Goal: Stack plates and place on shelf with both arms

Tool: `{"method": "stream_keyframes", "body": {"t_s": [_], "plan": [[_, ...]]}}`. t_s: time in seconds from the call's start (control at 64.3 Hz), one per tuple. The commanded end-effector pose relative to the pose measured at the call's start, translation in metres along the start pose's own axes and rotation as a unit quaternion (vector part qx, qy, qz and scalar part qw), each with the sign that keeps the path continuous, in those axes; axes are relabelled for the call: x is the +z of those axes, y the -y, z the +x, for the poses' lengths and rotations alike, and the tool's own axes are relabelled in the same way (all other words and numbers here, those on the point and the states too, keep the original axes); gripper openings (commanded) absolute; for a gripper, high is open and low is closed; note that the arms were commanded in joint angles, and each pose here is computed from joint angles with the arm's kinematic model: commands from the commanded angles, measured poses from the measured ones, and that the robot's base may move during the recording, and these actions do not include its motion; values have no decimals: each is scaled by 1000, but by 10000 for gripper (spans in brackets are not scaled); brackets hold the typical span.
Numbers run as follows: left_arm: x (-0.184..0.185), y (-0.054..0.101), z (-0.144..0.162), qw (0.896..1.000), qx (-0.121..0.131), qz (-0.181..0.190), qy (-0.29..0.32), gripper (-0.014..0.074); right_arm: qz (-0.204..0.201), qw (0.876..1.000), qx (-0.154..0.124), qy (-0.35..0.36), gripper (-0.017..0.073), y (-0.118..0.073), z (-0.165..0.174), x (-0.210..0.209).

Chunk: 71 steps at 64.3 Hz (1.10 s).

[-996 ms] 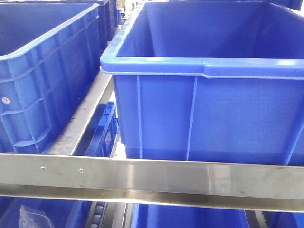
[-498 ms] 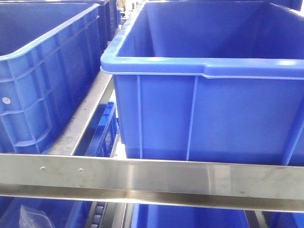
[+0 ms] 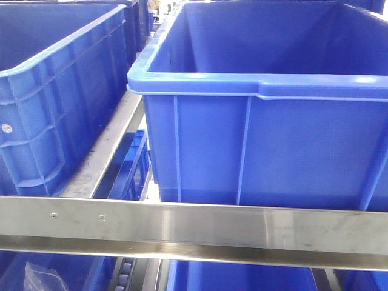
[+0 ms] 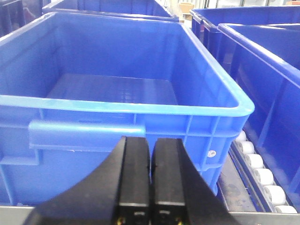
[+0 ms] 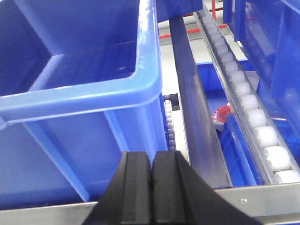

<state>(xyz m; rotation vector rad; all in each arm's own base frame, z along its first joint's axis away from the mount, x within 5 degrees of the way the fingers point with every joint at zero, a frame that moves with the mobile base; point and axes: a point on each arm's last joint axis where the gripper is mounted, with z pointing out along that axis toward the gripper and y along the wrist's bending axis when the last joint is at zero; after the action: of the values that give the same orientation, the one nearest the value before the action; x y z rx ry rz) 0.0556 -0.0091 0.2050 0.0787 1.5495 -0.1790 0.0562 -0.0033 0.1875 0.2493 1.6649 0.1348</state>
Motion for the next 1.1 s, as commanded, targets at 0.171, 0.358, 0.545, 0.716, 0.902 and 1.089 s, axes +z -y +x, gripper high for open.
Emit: {"method": "stream_keyframes", "body": {"t_s": [0.171,0.358,0.545,0.716,0.902,1.089], "plan": [[-2,1,-7,999,-12,4,46,83,-10,999,-6,52,56,-2,-9,-2],[-2,1,-8,999,0,3,52,83,-10,999,-6,52,56,-2,-9,-2],[-2,0,-7,999,1,2,46,83,-10,999,-6,52,56,-2,-9,-2],[-2,0,-7,999,1,2,46,83,-10,999,-6,52,56,-2,-9,-2],[-2,0,-7,999,1,2,46,83,-10,999,-6,52,56,-2,-9,-2],[-2,0,-7,999,1,2,46,83,-10,999,-6,52,56,-2,-9,-2]]}}
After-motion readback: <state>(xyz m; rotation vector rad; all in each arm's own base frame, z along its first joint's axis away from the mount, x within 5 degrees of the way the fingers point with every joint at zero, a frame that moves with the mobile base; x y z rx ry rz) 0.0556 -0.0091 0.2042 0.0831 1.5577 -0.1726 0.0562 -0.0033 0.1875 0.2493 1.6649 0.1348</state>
